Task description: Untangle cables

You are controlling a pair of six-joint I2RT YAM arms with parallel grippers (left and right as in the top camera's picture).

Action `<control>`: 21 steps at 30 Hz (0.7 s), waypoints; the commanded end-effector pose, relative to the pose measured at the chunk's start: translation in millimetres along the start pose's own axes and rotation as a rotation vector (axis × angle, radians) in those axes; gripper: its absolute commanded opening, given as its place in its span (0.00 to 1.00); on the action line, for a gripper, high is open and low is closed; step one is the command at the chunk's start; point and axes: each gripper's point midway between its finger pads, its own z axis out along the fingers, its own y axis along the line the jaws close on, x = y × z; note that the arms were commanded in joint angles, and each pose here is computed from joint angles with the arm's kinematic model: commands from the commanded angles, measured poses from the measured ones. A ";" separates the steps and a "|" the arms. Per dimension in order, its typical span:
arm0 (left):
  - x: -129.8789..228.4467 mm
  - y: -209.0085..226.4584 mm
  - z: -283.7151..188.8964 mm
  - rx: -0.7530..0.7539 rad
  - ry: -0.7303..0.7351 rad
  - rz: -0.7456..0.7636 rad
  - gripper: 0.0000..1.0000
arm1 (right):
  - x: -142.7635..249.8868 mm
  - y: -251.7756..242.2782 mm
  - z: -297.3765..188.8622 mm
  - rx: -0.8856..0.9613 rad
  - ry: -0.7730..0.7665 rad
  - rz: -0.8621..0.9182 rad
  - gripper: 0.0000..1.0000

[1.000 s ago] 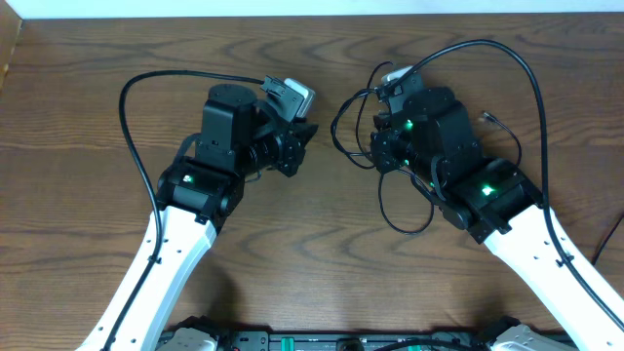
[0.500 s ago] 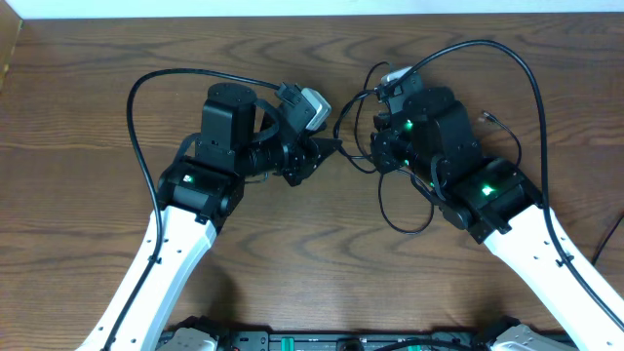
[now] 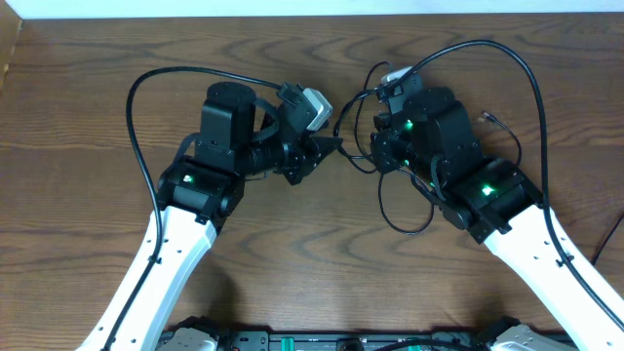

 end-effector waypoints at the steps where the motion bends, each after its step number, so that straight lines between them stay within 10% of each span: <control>1: -4.8 12.7 0.4 -0.071 -0.008 0.043 0.38 | -4.9 -0.3 -4.2 -0.001 -0.015 0.006 0.01; 21: -0.6 27.7 16.6 -0.093 0.001 0.083 0.25 | -1.9 -0.8 -4.2 0.001 -0.003 0.005 0.01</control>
